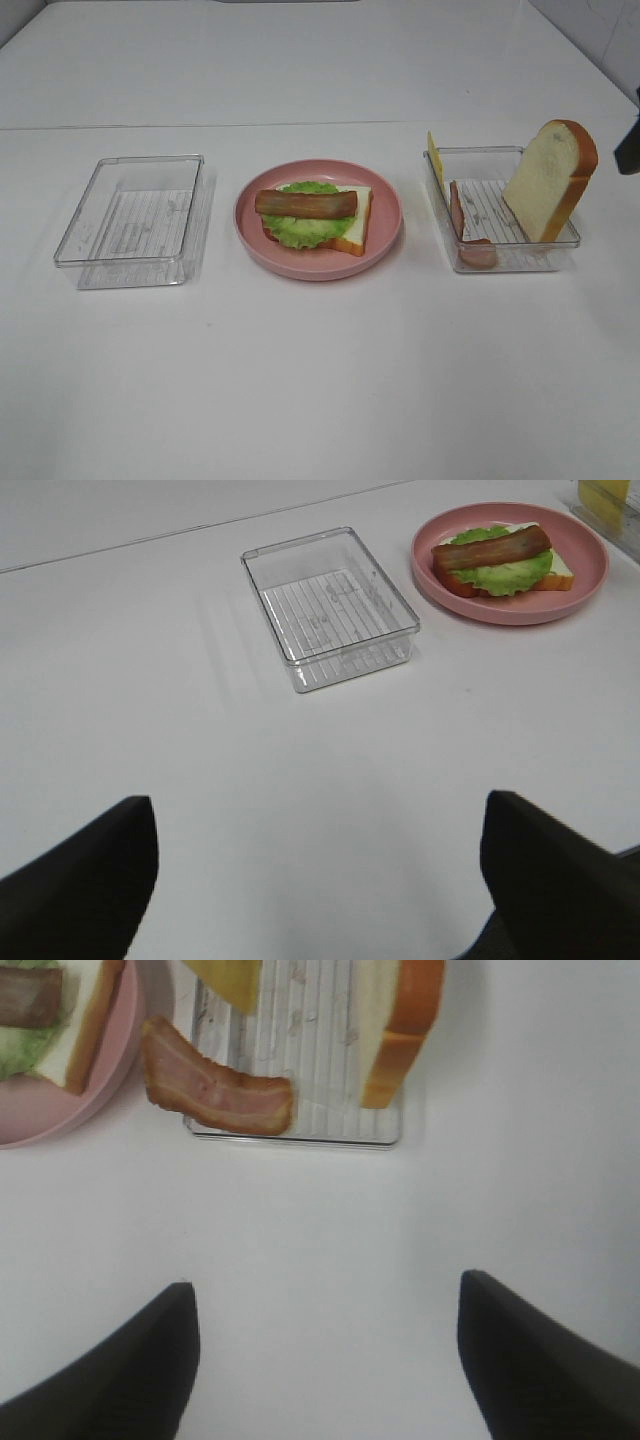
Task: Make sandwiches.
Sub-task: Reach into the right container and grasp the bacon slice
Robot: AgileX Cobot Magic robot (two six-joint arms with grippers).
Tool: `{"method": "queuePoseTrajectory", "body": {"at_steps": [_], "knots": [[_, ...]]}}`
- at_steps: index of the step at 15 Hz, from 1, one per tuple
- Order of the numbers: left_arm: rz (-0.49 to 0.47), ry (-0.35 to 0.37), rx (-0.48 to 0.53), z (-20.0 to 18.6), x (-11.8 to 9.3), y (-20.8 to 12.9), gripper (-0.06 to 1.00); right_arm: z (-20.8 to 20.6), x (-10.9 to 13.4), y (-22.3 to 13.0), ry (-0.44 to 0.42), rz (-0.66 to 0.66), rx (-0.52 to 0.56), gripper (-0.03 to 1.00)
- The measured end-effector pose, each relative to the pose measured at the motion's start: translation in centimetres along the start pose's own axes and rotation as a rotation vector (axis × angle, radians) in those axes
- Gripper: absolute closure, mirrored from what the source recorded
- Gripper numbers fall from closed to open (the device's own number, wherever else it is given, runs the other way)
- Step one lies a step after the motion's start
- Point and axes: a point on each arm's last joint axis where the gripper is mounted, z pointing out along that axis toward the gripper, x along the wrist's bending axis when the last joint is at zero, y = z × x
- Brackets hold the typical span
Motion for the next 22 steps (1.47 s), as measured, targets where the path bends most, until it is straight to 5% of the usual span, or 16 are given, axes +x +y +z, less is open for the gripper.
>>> {"method": "queuePoseTrajectory", "body": {"at_steps": [5,9,14,19,22], "knots": [[-0.001,-0.003,-0.001,0.0,0.0,0.0,0.11,5.1,0.6,4.8,0.188,-0.001,0.121,0.32],[-0.001,-0.003,-0.001,0.0,0.0,0.0,0.11,7.1,4.9,6.9,0.213,-0.101,0.139,0.32],[-0.001,-0.003,-0.002,0.0,0.0,0.0,0.11,10.9,7.6,9.4,0.135,-0.057,0.219,0.32],[-0.001,-0.003,-0.002,0.0,0.0,0.0,0.11,16.3,7.1,9.5,0.066,-0.011,0.342,0.32],[-0.001,-0.003,-0.002,0.0,0.0,0.0,0.11,18.1,6.7,9.5,0.032,0.002,0.327,0.36]]}}
